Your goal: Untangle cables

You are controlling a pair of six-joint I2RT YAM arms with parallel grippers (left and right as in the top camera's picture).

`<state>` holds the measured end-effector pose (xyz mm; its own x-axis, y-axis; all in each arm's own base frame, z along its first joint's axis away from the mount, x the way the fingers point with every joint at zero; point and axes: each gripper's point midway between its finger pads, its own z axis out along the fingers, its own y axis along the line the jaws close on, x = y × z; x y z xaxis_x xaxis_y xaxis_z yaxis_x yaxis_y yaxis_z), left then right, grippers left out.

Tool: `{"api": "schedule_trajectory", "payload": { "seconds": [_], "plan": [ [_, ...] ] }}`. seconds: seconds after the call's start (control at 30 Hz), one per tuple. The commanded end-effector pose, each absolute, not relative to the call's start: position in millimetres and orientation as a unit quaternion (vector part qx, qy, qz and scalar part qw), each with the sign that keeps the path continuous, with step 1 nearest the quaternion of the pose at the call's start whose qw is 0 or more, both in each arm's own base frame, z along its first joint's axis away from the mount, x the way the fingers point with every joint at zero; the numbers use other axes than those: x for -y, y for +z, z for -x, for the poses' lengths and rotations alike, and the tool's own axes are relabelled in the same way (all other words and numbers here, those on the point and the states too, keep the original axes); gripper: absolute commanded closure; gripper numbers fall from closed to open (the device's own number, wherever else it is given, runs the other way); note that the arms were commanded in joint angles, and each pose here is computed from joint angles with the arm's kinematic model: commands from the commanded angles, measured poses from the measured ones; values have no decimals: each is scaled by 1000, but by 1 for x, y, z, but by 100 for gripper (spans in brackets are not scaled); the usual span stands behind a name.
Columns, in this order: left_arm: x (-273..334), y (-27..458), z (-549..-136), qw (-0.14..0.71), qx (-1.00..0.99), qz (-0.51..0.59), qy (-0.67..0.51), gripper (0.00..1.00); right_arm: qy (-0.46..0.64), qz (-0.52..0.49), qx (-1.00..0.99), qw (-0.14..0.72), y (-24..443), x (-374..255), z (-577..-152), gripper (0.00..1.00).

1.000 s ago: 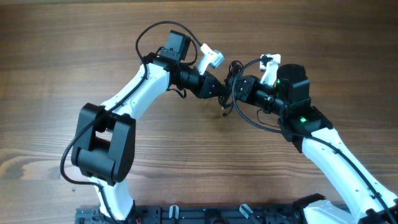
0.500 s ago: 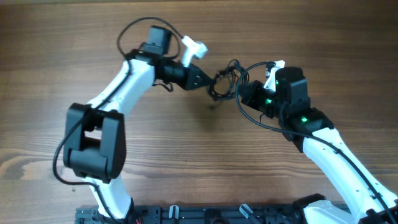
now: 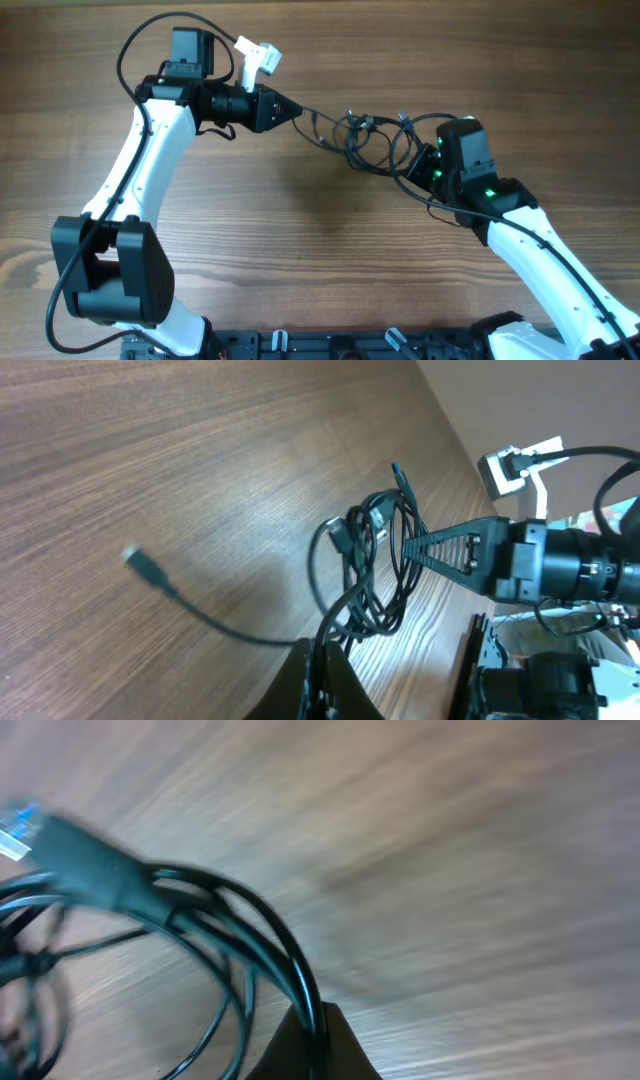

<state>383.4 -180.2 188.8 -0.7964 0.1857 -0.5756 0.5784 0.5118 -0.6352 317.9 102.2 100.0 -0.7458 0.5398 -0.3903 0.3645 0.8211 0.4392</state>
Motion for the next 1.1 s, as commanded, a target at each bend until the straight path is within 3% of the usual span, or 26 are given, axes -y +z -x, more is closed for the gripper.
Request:
{"api": "schedule_trajectory", "payload": {
  "seconds": [0.0, 0.33, 0.37, 0.47, 0.5, 0.77, 0.9, 1.07],
  "plan": [
    [169, 195, -379, 237, -841, -241, -424, 96, 58, -318, -900, 292, 99, -52, -313, 95],
    [144, 209, -378, 256, -846, -223, -411, 96, 38, -346, -895, 279, 95, -21, -310, 95],
    [144, 212, -377, 259, -845, -225, -410, 93, 41, -344, -896, 279, 95, -22, -311, 95],
    [151, 213, -373, 256, -843, -233, -412, 66, 78, -324, -899, 284, 99, -35, -320, 95],
    [154, 213, -372, 255, -842, -236, -413, 64, 100, -316, -899, 287, 102, -43, -325, 95],
    [163, 212, -368, 253, -836, -258, -412, 69, 277, -177, -888, 321, 144, -111, -353, 95],
    [163, 212, -368, 253, -837, -258, -412, 69, 378, -79, -850, 358, 187, -153, -360, 96],
    [163, 212, -368, 253, -837, -258, -412, 70, 399, -14, -842, 363, 192, -181, -355, 95]
  ]
}}
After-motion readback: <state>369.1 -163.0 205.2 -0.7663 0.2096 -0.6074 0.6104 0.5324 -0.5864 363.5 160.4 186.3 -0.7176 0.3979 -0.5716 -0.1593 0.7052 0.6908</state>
